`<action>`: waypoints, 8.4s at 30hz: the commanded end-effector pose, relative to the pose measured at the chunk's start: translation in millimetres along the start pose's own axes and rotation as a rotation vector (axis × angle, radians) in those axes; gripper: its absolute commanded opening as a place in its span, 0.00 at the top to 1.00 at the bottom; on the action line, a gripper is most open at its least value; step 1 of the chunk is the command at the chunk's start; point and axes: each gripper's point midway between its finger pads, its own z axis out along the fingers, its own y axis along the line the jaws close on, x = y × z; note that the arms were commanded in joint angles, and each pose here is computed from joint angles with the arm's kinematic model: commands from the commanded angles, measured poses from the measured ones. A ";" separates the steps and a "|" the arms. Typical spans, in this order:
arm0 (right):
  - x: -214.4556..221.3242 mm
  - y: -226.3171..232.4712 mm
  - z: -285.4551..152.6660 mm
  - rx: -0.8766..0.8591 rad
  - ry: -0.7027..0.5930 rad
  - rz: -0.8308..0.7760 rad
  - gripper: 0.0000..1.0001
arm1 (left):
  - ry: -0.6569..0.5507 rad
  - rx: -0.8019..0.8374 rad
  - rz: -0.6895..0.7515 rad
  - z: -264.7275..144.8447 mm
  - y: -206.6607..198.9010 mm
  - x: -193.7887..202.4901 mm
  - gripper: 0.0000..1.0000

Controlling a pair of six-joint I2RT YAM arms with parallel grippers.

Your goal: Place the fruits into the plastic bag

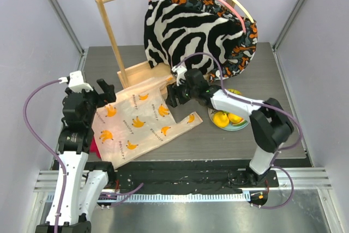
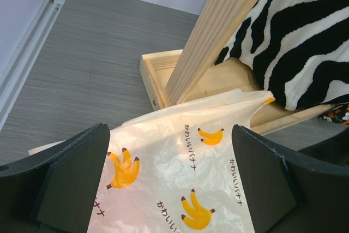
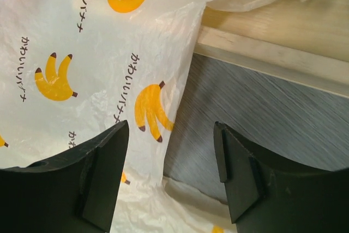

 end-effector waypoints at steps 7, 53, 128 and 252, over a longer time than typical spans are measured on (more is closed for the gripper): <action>29.7 10.9 42.2 -0.145 0.135 0.048 0.37 | -0.036 0.012 0.004 -3.8 -1.4 -7.1 0.00; 4.3 52.9 -31.1 -0.137 -0.049 0.003 0.99 | 0.235 0.516 -0.256 14.0 -184.5 53.4 0.07; 37.4 -79.0 -127.6 0.341 -0.161 0.312 0.35 | 0.565 0.313 0.164 56.0 -241.2 217.5 0.26; -108.3 48.4 -107.4 -0.204 -0.240 -0.036 0.99 | -0.103 0.944 0.531 -42.5 -265.1 -93.3 0.00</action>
